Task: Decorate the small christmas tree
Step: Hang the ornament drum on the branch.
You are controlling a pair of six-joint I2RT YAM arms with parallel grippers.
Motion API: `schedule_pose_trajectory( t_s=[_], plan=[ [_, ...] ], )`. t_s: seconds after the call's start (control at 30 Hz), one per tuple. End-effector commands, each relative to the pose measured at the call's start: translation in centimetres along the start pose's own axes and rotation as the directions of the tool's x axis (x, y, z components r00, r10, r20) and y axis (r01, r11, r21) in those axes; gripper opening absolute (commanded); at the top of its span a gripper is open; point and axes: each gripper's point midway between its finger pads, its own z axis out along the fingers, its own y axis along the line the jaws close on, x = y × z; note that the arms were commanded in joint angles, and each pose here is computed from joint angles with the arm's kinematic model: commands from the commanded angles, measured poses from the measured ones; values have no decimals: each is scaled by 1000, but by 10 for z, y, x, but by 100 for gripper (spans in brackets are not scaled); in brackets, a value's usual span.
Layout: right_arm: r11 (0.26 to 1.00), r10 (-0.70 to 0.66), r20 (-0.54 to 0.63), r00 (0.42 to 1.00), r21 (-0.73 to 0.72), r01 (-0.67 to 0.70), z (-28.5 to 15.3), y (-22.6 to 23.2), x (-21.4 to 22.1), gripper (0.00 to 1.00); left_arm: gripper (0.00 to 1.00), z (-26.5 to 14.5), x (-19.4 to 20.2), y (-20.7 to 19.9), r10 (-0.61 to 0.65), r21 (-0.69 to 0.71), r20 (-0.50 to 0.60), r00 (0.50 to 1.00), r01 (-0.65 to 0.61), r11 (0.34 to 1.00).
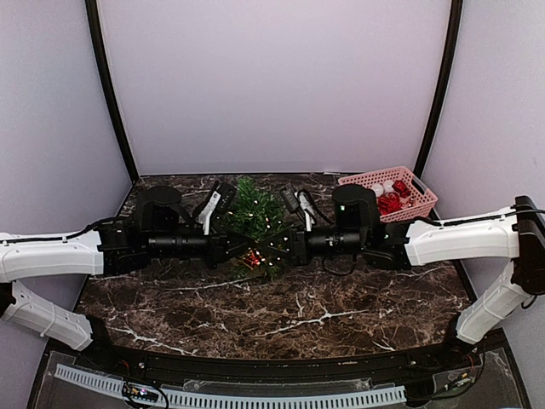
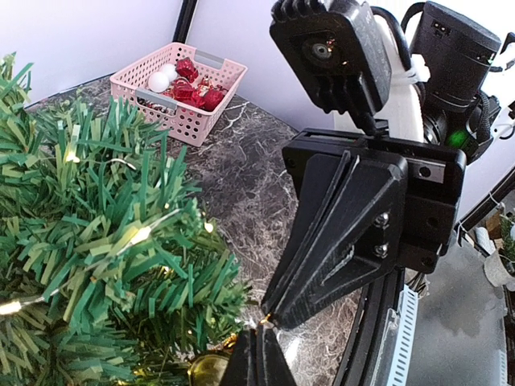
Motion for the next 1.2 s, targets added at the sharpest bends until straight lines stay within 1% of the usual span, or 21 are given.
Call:
schedule_pose_trajectory(
  t_s=[0.0, 0.6, 1.17],
  plan=[
    [999, -34, 58, 998, 6, 33, -7, 5, -21, 0, 0, -1, -22, -3, 23, 3, 53, 998, -23, 1000],
    [999, -47, 91, 995, 12, 46, -12, 7, -31, 0, 0, -2, -31, -6, 24, 13, 78, 997, -25, 1000],
    [997, -41, 96, 995, 61, 36, -11, -4, -33, 0, 0, 3, -30, 8, -5, -38, 72, 997, 8, 999]
  ],
)
